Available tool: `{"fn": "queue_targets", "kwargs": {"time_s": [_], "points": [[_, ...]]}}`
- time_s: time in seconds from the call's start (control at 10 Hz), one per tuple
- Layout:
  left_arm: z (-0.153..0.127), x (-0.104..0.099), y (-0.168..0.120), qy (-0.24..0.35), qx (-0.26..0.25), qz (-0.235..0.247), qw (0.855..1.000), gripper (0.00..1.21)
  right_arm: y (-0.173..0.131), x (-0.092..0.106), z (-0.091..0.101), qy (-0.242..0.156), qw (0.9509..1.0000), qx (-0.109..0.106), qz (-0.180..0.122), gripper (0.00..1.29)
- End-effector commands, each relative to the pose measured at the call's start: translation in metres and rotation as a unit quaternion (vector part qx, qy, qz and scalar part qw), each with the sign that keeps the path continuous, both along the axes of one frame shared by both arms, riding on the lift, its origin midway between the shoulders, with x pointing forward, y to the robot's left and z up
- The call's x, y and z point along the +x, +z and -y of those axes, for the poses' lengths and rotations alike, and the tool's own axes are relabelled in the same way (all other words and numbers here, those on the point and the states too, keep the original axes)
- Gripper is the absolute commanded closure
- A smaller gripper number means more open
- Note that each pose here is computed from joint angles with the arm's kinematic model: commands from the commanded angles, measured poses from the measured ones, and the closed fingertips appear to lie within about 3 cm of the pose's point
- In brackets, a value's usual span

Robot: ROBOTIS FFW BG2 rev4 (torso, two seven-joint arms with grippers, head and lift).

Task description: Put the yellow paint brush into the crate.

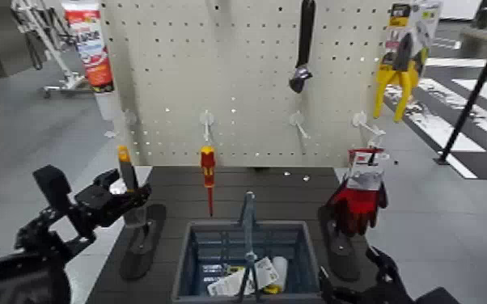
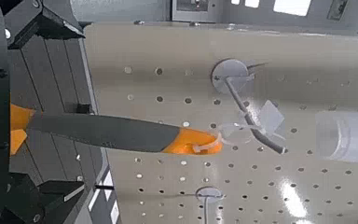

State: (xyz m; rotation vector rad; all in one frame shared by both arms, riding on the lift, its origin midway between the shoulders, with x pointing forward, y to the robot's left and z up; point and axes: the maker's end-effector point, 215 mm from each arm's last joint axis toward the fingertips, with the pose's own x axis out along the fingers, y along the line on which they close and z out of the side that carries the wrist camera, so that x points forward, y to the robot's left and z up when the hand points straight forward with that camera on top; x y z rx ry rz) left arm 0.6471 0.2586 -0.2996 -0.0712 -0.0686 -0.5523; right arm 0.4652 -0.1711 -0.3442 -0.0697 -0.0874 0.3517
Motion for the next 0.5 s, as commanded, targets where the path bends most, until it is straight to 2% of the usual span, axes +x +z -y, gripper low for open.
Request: {"fn": "queue_targets", "kwargs": {"time_s": [0.1, 0.2, 0.5], "points": [[0.0061, 0.0019, -0.0027, -0.009, 0.006, -0.009, 1.0, 0.6, -0.0007, 0.0013, -0.0009, 0.001, 1.0, 0.002, -0.001, 0.15], [0.0097, 0.0029, -0.0053, -0.013, 0.007, -0.017, 1.0, 1.08, -0.0007, 0.0013, -0.0009, 0.001, 1.0, 0.002, -0.001, 0.15], [0.015, 0.0034, -0.011, -0.018, 0.014, -0.028, 0.999, 1.11, 0.0001, 0.001, -0.0007, 0.002, 1.0, 0.001, 0.001, 0.15]]}}
